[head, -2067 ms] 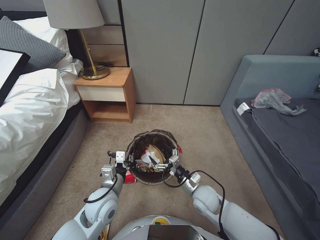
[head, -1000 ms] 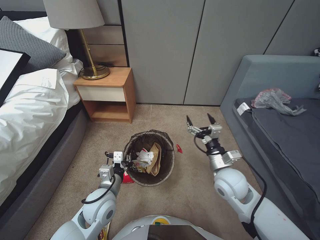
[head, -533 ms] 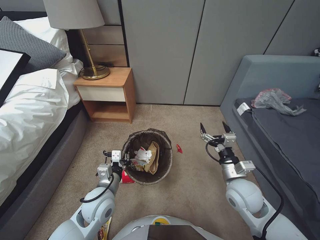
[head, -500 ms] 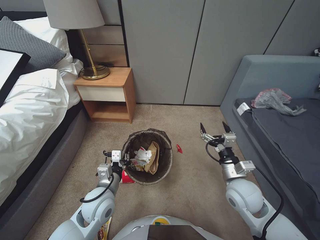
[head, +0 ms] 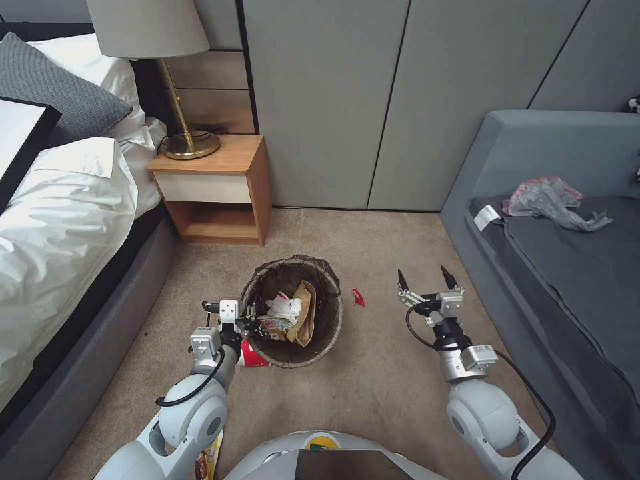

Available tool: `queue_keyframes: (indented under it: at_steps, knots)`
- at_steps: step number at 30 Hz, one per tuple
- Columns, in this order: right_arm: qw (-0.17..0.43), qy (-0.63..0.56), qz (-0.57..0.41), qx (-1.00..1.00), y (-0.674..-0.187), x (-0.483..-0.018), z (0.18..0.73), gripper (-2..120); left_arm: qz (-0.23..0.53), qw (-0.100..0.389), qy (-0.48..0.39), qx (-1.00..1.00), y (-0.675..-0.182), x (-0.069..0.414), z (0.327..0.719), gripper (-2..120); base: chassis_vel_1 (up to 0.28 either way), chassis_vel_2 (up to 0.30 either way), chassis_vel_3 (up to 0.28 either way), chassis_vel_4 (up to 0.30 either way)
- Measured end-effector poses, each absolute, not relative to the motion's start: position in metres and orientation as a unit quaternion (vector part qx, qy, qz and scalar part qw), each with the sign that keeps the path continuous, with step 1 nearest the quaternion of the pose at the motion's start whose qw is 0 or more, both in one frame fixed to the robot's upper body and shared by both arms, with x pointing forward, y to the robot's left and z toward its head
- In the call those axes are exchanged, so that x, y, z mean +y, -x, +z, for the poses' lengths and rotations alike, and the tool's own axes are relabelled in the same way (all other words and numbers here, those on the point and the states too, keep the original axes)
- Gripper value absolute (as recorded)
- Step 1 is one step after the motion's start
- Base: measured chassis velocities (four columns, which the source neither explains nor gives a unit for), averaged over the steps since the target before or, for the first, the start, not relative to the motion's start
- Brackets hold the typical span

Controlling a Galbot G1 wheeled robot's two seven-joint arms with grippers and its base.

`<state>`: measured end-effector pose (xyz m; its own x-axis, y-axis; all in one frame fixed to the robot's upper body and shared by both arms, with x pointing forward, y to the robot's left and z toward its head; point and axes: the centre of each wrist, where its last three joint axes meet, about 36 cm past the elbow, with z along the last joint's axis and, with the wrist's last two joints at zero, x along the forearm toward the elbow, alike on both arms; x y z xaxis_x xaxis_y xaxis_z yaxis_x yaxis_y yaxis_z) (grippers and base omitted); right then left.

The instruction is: Pick up the trash bin, then pick up the garbage from the floor and place it into the trash bin.

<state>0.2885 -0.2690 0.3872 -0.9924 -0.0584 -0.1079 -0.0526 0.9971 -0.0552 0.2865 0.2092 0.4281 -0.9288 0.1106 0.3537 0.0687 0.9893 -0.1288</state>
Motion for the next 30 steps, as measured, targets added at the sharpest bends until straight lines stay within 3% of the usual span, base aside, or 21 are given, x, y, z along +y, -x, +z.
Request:
queue_keyframes:
  at_steps: [18,30]
  knots:
    - [0.053,0.026,-0.028,0.998,-0.2869,-0.2643,0.3776,100,0.062,0.181,0.042,-0.981,-0.2835,0.2080,0.4289,0,0.000,0.000,0.000,0.000]
    - [0.055,0.024,-0.026,0.998,-0.2908,-0.2625,0.3768,100,0.061,0.181,0.041,-0.981,-0.2823,0.2081,0.4289,0,-0.079,0.080,0.073,-0.075]
